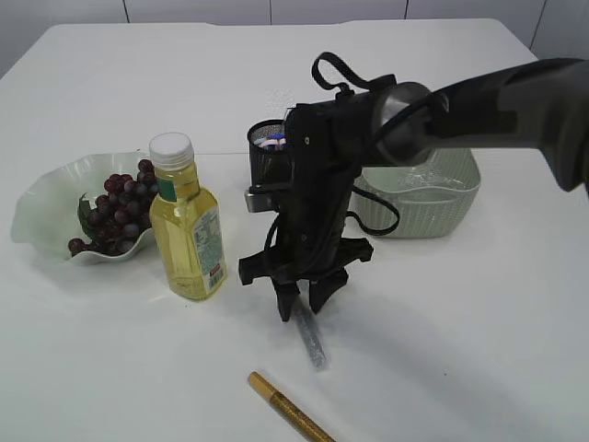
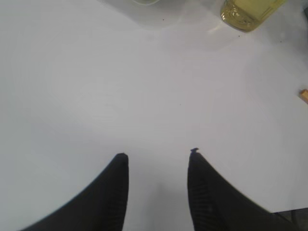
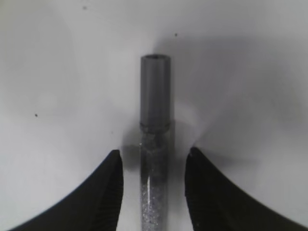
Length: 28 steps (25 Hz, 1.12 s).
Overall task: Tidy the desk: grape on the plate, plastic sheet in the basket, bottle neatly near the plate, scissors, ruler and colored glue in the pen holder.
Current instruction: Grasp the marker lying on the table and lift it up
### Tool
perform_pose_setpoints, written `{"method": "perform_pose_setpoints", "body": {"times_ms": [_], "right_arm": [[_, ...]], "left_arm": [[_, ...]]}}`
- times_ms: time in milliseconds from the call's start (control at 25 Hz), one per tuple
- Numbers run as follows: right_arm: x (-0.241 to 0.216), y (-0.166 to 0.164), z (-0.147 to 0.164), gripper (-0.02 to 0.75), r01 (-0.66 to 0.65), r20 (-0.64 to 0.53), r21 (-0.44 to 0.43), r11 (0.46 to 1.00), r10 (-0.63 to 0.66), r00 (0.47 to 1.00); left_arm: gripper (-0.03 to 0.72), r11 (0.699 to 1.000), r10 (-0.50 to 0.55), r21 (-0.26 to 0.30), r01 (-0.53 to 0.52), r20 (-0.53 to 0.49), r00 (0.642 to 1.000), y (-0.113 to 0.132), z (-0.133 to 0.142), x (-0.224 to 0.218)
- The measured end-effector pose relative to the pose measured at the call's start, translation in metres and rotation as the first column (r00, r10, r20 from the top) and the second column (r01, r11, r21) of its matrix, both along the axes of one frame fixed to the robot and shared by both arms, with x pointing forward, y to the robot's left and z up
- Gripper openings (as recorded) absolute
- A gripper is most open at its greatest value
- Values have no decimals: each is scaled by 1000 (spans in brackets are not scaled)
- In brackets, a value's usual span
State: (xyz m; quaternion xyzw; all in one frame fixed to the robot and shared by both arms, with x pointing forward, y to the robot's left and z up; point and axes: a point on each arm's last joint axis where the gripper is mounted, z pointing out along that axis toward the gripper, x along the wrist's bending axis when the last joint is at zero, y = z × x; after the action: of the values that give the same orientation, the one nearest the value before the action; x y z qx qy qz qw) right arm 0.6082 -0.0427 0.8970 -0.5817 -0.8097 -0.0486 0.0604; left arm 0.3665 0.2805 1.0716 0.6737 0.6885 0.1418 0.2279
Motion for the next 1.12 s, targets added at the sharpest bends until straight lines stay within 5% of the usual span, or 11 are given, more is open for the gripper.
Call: {"method": "perform_pose_setpoints", "body": {"times_ms": [280,800,1120], "right_arm": [[1,1,-1,316,9,6,7,1000,-9,1000],[1,1,-3,73,7,2,5,1000,-7,1000],[1,0,0,58,-70,13,11,997,70,997]], "left_arm": [[307,1000,0,0,0,0,1000,0,0,0],[307,1000,0,0,0,0,1000,0,0,0],[307,1000,0,0,0,0,1000,0,0,0]]}}
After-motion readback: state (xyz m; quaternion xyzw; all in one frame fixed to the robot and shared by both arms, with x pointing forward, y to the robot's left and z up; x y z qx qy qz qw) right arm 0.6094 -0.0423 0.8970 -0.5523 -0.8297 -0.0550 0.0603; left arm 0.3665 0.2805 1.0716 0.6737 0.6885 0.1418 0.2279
